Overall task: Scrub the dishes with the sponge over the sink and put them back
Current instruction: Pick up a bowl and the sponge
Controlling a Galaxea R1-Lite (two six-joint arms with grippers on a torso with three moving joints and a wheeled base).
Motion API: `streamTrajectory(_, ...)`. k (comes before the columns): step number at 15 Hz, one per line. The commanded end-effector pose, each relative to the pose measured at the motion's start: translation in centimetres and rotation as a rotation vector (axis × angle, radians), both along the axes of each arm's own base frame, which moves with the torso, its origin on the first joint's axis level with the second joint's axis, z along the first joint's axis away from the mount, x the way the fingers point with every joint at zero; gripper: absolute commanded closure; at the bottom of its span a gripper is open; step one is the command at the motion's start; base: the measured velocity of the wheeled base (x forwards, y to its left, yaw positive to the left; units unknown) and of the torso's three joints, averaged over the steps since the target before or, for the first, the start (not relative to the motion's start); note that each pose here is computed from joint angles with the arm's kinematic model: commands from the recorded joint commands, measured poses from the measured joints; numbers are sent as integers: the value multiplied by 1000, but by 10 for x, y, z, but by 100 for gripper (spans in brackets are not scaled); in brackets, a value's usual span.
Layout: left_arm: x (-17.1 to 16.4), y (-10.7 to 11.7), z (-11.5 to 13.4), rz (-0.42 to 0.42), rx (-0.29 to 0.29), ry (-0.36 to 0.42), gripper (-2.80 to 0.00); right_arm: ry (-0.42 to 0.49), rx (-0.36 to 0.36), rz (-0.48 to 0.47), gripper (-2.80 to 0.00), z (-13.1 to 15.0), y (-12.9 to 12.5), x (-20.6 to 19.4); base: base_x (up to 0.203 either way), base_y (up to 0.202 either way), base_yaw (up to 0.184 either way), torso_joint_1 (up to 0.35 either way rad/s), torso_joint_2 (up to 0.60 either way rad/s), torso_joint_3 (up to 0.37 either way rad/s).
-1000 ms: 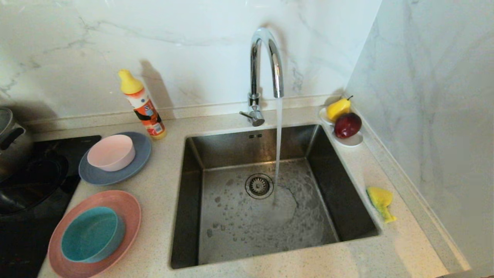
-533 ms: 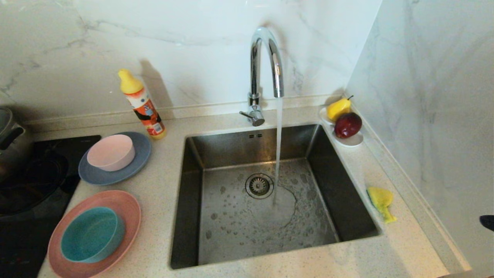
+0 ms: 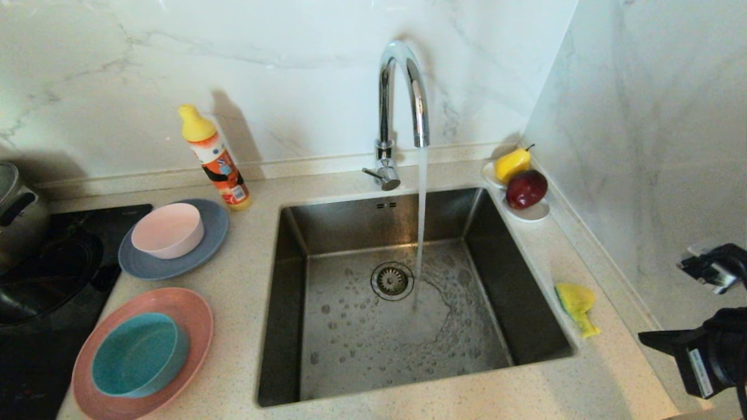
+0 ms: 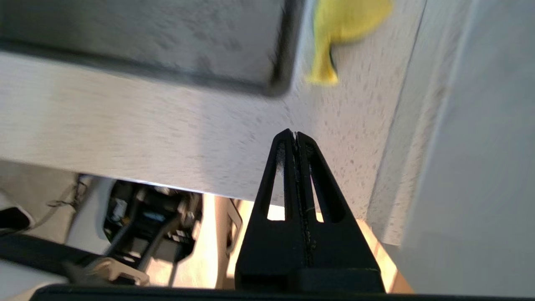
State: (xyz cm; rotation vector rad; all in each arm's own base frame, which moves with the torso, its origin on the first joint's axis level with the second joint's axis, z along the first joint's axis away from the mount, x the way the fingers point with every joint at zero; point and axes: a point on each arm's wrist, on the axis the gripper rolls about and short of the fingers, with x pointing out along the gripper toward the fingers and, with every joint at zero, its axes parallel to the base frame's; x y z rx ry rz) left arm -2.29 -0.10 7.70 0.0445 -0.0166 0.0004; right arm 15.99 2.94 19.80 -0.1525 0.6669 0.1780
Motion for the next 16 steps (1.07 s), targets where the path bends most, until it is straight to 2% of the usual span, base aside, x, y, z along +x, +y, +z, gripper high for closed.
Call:
streamTrajectory(1, 1, 0, -3, 0, 0, 15, 0, 93, -32, -26, 0, -32, 3, 21, 0, 0, 0, 0, 0, 0)
streamTrajectory(3, 1, 0, -3, 0, 0, 15, 0, 141, -11, -70, 0, -45, 5, 28, 0, 0, 0, 0, 0, 0)
streamTrajectory(6, 1, 0, -3, 0, 0, 15, 0, 192, -13, -83, 0, -57, 5, 31, 0, 0, 0, 0, 0, 0)
streamTrajectory(9, 1, 0, -3, 0, 0, 15, 0, 142, 12, -98, 0, -55, 6, 36, 0, 0, 0, 0, 0, 0)
streamTrajectory(10, 1, 0, -3, 0, 0, 15, 0, 139, 13, -97, -280, -54, 6, 37, 0, 0, 0, 0, 0, 0)
streamTrajectory(16, 1, 0, -3, 0, 0, 15, 0, 219, 16, -116, -280, -71, 8, 46, 0, 0, 0, 0, 0, 0)
